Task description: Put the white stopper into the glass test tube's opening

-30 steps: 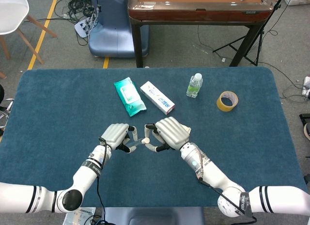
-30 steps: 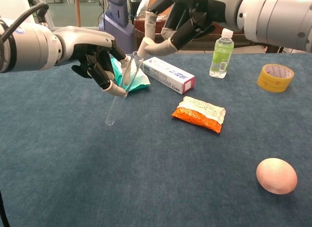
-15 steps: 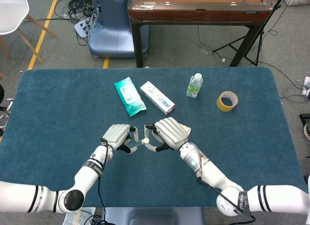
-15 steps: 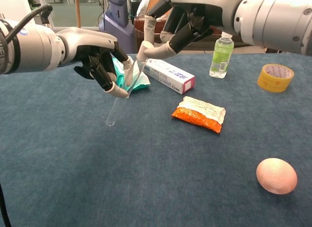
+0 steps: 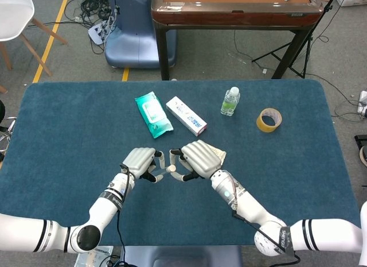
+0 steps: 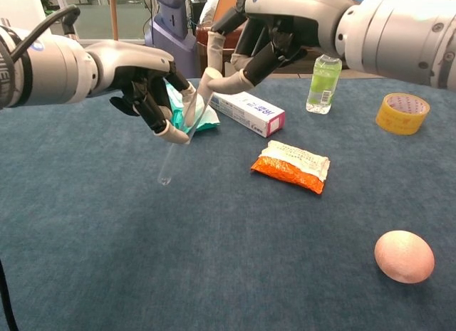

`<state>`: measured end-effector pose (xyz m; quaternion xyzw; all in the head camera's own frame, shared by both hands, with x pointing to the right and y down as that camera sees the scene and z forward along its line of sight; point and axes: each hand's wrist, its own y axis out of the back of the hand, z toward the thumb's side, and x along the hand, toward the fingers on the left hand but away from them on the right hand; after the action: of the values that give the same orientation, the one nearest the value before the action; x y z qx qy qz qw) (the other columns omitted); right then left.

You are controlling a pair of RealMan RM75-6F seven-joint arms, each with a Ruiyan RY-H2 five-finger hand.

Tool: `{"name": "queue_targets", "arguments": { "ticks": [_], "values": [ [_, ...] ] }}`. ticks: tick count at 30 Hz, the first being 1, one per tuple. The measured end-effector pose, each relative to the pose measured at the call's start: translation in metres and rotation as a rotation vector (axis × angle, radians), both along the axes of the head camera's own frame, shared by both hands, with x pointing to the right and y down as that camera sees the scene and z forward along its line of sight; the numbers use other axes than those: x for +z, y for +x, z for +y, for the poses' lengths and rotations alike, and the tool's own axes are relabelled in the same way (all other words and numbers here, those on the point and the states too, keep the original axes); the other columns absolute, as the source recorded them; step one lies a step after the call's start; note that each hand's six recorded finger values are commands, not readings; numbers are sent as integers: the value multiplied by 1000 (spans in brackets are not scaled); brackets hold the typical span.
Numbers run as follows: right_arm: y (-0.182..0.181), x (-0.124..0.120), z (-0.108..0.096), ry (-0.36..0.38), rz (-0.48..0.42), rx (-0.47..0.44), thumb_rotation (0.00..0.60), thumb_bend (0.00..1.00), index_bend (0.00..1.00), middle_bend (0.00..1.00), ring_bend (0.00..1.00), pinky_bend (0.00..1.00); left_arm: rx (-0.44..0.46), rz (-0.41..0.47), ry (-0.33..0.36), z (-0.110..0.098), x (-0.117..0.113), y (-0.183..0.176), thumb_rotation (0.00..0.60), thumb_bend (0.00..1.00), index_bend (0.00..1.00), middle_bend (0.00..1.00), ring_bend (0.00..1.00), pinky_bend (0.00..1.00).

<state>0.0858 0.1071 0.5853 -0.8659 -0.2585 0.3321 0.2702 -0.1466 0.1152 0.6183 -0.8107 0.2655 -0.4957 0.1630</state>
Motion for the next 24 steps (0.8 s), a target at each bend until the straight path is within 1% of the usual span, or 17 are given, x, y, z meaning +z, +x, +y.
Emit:
{"name": "queue_targets", "arguments": {
  "ticks": [14, 16, 19, 22, 24],
  "values": [
    [-1, 5, 1, 2, 24, -12, 600, 357, 613, 911, 977, 1000, 8, -21, 5, 0, -1, -4, 600, 270, 655, 1000, 1000, 1000],
    [-1, 5, 1, 1, 29, -15, 600, 357, 600, 910, 977, 1000, 9, -28, 5, 0, 0, -5, 600, 270, 655, 1000, 1000, 1000],
    [1, 7, 0, 4, 37, -22, 600, 357, 500, 909, 976, 1000, 11, -34, 7, -1, 1, -6, 600, 270, 654, 1000, 1000, 1000],
    [2, 8, 0, 1, 41, -26, 600, 352, 355, 909, 971, 1000, 13, -39, 8, 0, 2, -7, 600, 270, 655, 1000, 1000, 1000],
    [2, 8, -1, 6, 42, -22, 600, 326, 308, 909, 971, 1000, 15, -43, 8, 0, 3, -8, 600, 270, 655, 1000, 1000, 1000]
  ]
}}
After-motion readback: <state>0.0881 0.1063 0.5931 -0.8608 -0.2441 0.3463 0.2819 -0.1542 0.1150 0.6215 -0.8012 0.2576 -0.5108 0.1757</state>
